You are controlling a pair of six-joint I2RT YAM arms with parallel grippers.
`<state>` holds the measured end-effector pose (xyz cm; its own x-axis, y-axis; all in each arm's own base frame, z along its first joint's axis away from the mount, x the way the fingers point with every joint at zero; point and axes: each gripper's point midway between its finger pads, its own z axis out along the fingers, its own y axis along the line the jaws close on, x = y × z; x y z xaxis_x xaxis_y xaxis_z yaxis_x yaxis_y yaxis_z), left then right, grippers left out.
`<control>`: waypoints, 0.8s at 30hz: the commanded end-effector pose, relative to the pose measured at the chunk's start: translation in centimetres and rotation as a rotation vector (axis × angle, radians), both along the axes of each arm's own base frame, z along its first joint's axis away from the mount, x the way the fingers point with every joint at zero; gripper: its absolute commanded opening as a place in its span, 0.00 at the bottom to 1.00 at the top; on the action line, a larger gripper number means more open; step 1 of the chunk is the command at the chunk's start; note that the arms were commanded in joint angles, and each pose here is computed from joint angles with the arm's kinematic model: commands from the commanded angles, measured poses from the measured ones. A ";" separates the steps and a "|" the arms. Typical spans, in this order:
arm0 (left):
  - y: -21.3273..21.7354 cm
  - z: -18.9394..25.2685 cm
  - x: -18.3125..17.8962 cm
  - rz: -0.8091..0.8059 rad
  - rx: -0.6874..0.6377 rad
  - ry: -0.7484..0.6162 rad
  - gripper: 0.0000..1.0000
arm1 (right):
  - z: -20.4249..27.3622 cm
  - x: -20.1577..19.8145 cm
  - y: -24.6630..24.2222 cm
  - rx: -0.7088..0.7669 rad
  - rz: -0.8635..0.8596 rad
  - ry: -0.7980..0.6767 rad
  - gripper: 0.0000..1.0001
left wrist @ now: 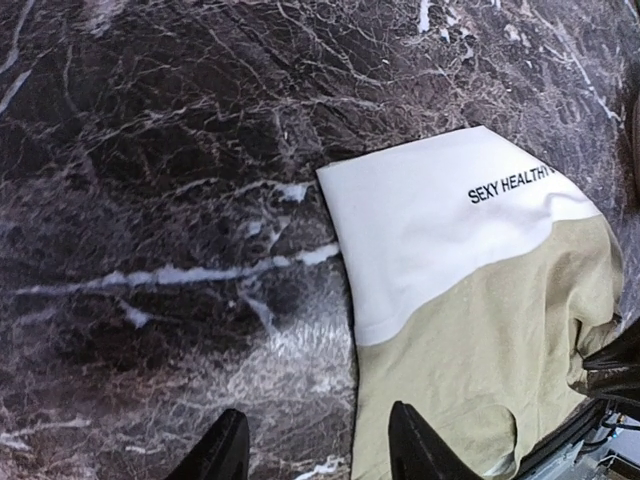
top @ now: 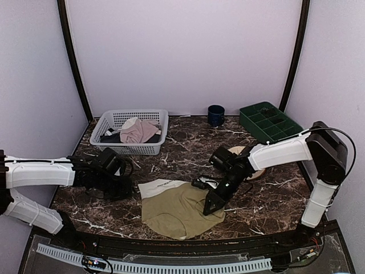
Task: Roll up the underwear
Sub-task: Rotate the underwear at the center of the board, then adjust the underwear at the center of the board.
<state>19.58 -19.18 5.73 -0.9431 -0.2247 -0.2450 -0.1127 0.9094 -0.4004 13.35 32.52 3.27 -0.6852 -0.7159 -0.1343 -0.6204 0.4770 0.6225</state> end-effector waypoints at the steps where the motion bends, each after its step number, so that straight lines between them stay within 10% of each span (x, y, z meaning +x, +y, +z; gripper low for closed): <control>1: -3.2 0.7 3.2 -0.074 -0.018 -0.043 0.50 | 4.4 3.7 0.6 0.136 -0.133 -0.016 0.28; 19: -2.5 -3.1 7.0 0.010 0.143 0.089 0.45 | 3.5 12.9 -3.7 -0.042 -0.456 -0.178 0.36; 24: -6.1 -2.9 9.3 -0.114 0.092 0.051 0.06 | 4.0 13.7 -5.4 -0.040 -0.502 -0.202 0.36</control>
<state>27.41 -22.50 2.22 -0.9598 -0.2024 -0.1946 -0.1473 0.9530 -0.2648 25.79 28.70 5.95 -0.9005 -0.3691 -0.2299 -0.4345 0.7427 0.5095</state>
